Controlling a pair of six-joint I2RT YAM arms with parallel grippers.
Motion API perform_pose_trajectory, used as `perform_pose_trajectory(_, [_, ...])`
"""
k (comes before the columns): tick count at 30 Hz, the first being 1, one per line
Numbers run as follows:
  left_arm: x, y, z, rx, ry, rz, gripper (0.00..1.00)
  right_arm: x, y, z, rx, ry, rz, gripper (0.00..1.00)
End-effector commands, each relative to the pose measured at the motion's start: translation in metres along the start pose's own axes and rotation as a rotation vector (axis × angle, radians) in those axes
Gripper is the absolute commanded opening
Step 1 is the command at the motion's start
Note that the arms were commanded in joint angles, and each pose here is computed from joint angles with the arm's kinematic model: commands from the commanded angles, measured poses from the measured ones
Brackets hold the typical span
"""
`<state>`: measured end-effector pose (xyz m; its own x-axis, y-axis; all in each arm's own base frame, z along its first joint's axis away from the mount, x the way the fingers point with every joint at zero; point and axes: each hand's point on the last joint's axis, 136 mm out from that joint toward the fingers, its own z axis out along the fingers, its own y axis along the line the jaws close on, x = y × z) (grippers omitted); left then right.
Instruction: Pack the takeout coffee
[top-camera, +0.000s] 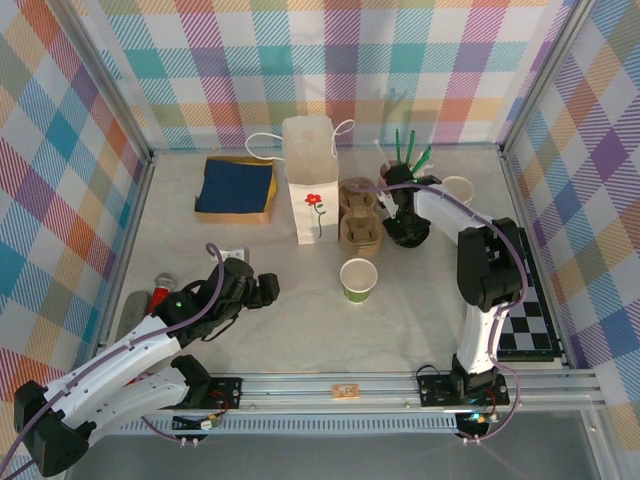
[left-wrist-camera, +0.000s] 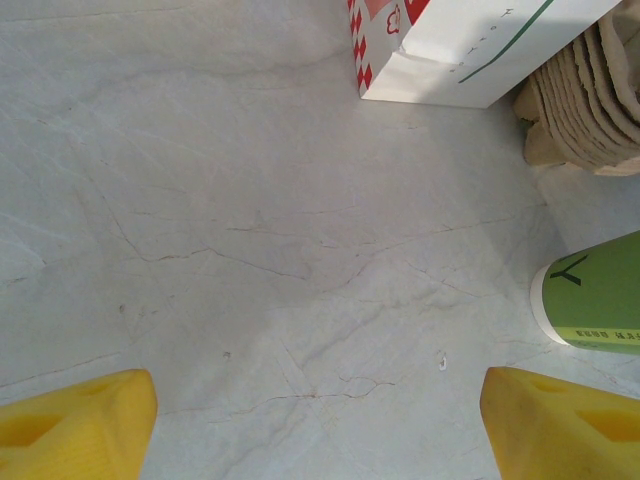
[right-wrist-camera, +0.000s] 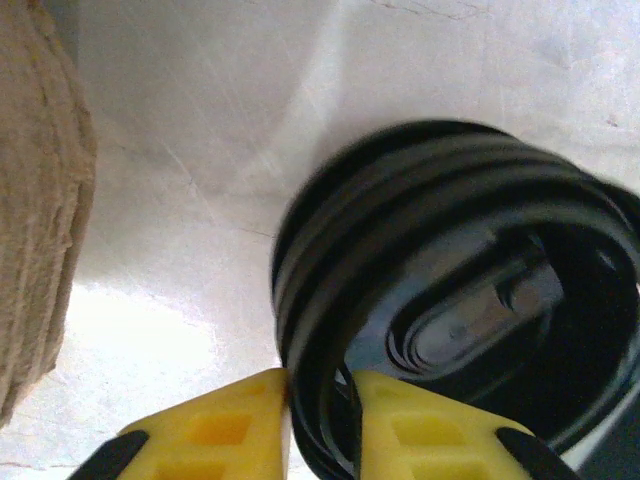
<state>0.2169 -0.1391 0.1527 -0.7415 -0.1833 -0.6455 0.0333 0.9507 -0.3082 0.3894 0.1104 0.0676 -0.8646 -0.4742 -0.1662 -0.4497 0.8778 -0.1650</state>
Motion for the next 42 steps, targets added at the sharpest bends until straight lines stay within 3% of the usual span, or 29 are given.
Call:
perform_pose_trajectory(1, [-0.001, 0.003, -0.004, -0.015, -0.008, 0.007, 0.84, -0.008, -0.003, -0.003, 0.003, -0.015, -0.002, 0.19])
perform_pose_trajectory(14, [-0.004, 0.001, -0.010, 0.001, -0.016, 0.007, 0.84, -0.008, 0.004, -0.025, 0.017, -0.031, -0.012, 0.16])
perform_pose_trajectory(21, [-0.010, -0.004, -0.015, 0.022, -0.026, 0.011, 0.84, -0.011, 0.004, -0.058, 0.021, -0.073, 0.010, 0.16])
perform_pose_trajectory(26, [-0.017, -0.014, -0.023, 0.070, -0.040, 0.008, 0.84, -0.014, 0.017, -0.103, -0.043, -0.168, 0.033, 0.16])
perform_pose_trajectory(31, [-0.026, -0.032, -0.033, 0.173, -0.069, -0.006, 0.84, -0.021, 0.053, -0.179, -0.304, -0.369, 0.092, 0.18])
perform_pose_trajectory(34, [-0.032, -0.051, -0.042, 0.287, -0.089, -0.028, 0.84, -0.021, 0.085, -0.247, -0.555, -0.543, 0.071, 0.21])
perform_pose_trajectory(42, [-0.063, -0.101, -0.082, 0.568, -0.155, -0.105, 0.82, 0.008, 0.142, -0.401, -1.176, -0.833, -0.092, 0.23])
